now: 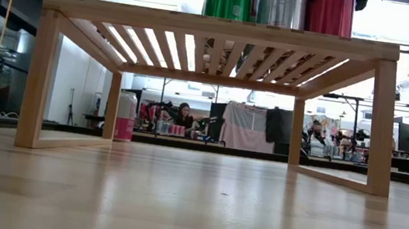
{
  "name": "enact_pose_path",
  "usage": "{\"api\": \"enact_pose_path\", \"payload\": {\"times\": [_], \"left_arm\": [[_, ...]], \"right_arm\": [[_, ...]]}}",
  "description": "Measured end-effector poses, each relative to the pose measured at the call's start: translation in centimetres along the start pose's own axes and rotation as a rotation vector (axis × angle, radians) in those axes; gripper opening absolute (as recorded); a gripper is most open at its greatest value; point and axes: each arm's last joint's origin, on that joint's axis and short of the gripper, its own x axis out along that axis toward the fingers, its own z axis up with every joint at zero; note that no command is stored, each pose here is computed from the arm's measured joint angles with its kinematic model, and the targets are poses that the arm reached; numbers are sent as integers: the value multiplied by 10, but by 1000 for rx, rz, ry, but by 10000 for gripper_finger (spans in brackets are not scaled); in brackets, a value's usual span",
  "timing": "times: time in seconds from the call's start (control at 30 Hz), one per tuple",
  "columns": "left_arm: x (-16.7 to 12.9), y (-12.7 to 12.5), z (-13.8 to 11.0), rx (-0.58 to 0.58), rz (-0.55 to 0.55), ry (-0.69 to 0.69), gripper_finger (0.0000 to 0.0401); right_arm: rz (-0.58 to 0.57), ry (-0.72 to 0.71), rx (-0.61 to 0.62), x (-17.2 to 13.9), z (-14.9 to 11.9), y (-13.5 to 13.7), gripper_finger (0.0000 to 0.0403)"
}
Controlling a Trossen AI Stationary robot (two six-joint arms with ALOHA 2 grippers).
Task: Place canned beverage on shelf
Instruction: Stack the red soda can on top of the red soda can on the shelf
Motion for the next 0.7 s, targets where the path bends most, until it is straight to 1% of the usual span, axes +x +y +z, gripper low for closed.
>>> {"api": "enact_pose_path", "payload": {"times": [0.1,0.17,0.7], "left_arm": [[0,0,0,0,0,0,392],[0,0,0,0,0,0,392],[0,0,0,0,0,2,392]], "right_arm": [[0,1,8,0,0,0,326],[0,1,7,0,0,0,331],[-4,-17,-16,0,2,0,338]]}}
